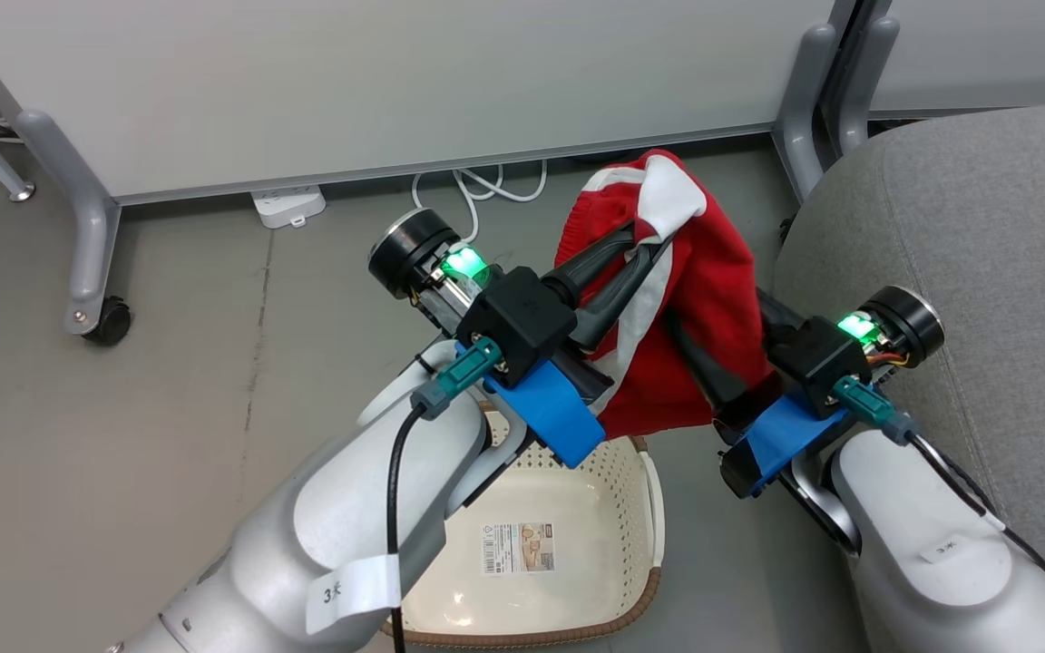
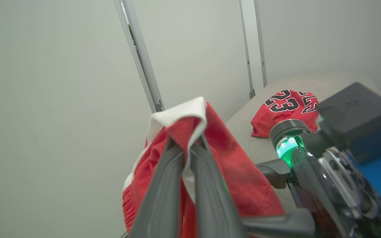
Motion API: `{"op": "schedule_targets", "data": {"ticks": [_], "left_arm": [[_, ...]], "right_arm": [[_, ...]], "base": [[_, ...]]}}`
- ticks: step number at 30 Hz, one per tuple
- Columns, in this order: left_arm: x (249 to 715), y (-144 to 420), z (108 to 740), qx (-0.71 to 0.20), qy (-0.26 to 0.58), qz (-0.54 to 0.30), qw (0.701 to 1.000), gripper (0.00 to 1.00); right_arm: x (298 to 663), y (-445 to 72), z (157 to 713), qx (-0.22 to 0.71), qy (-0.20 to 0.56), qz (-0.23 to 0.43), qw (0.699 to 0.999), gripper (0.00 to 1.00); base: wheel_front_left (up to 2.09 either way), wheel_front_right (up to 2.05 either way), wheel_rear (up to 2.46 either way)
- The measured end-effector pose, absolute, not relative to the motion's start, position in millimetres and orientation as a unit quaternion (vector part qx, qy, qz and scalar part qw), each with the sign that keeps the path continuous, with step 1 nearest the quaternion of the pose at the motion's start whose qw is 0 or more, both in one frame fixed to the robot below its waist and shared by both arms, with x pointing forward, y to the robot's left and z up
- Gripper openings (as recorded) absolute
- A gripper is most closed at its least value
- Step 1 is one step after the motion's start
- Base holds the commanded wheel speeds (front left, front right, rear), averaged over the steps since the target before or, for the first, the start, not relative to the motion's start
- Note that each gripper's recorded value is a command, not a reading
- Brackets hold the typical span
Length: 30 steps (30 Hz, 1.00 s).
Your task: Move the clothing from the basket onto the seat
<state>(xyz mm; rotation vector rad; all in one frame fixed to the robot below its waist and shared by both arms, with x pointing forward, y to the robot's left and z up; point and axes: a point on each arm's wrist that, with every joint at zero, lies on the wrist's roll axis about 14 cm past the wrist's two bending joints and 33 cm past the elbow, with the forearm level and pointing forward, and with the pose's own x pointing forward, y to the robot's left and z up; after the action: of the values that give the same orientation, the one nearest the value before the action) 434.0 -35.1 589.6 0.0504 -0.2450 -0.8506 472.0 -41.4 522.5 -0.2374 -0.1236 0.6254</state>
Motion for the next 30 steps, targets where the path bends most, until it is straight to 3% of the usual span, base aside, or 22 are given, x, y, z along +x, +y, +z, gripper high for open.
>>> {"op": "schedule_targets", "data": {"ticks": [21, 22, 23, 30], "left_arm": [[435, -35, 588, 0.028, -0.117, -0.413, 0.903, 0.0], [436, -34, 588, 0.027, -0.116, -0.411, 0.904, 0.74], [438, -33, 587, 0.028, -0.116, -0.408, 0.905, 1.0], [442, -31, 580, 0.032, -0.107, -0.402, 0.909, 1.0]], "right_arm": [[470, -38, 526, -0.104, -0.063, 0.31, 0.943, 0.0], [470, -38, 526, -0.103, -0.064, 0.31, 0.943, 0.0], [470, -38, 527, -0.103, -0.064, 0.31, 0.943, 0.0], [471, -41, 528, -0.098, -0.066, 0.304, 0.945, 0.0]], "base": [[0.0, 0.0, 0.0], [0.0, 0.0, 0.0], [0.0, 0.0, 0.0], [0.0, 0.0, 0.0]]}}
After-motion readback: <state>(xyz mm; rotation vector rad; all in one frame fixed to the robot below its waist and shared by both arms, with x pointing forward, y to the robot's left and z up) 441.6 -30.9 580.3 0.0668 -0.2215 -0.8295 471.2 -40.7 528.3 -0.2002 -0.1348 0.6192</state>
